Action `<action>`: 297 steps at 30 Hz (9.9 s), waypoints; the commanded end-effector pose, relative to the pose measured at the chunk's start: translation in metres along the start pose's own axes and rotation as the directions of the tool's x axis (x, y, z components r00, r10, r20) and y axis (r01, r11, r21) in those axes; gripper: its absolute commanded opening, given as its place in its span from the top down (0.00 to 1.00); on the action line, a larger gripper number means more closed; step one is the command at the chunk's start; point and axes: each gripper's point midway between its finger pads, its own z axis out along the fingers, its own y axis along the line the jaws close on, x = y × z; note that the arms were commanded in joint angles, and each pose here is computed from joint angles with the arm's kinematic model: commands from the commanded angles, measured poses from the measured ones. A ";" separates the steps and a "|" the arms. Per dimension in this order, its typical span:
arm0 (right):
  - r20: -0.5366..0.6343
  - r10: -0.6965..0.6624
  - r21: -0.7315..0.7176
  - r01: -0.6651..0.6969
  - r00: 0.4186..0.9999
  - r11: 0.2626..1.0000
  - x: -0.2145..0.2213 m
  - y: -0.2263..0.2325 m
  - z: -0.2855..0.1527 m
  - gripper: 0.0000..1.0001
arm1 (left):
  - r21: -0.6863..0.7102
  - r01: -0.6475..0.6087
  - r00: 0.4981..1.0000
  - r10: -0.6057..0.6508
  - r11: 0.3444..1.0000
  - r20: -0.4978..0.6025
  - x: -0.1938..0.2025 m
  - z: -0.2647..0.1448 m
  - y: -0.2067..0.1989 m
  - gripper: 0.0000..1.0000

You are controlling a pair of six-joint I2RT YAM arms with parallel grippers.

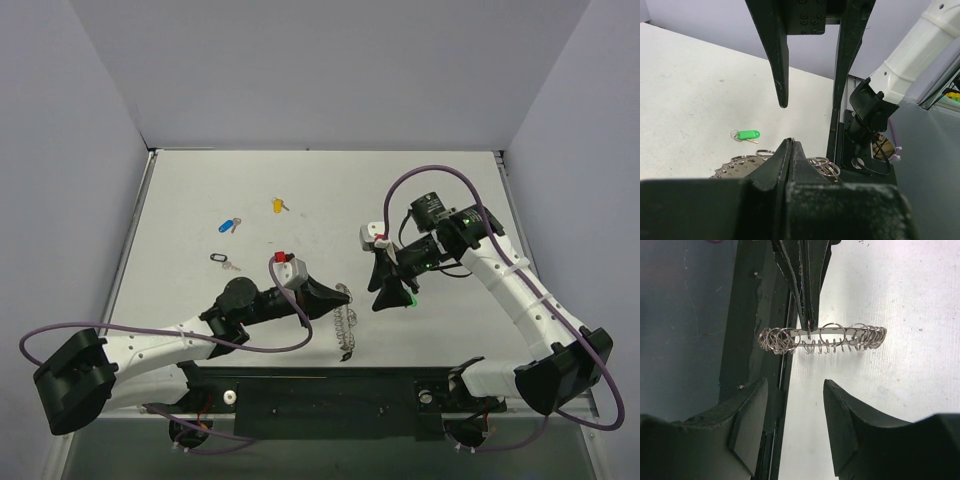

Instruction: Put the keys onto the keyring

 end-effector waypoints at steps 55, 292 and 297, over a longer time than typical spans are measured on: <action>-0.018 0.047 -0.049 -0.048 0.999 0.998 -0.018 -0.005 0.025 0.74 | 0.078 0.037 0.975 -0.053 0.996 0.218 -0.054 0.010 -0.013 1.00; 0.131 0.115 -0.171 -0.091 0.985 0.981 -0.030 0.005 0.022 1.00 | 0.080 0.219 0.959 -0.230 0.972 0.164 -0.007 0.001 -0.007 0.76; 0.133 0.111 -0.168 -0.088 0.985 0.982 -0.031 0.005 0.021 1.00 | 0.078 0.221 0.959 -0.231 0.972 0.165 -0.007 0.001 -0.006 0.76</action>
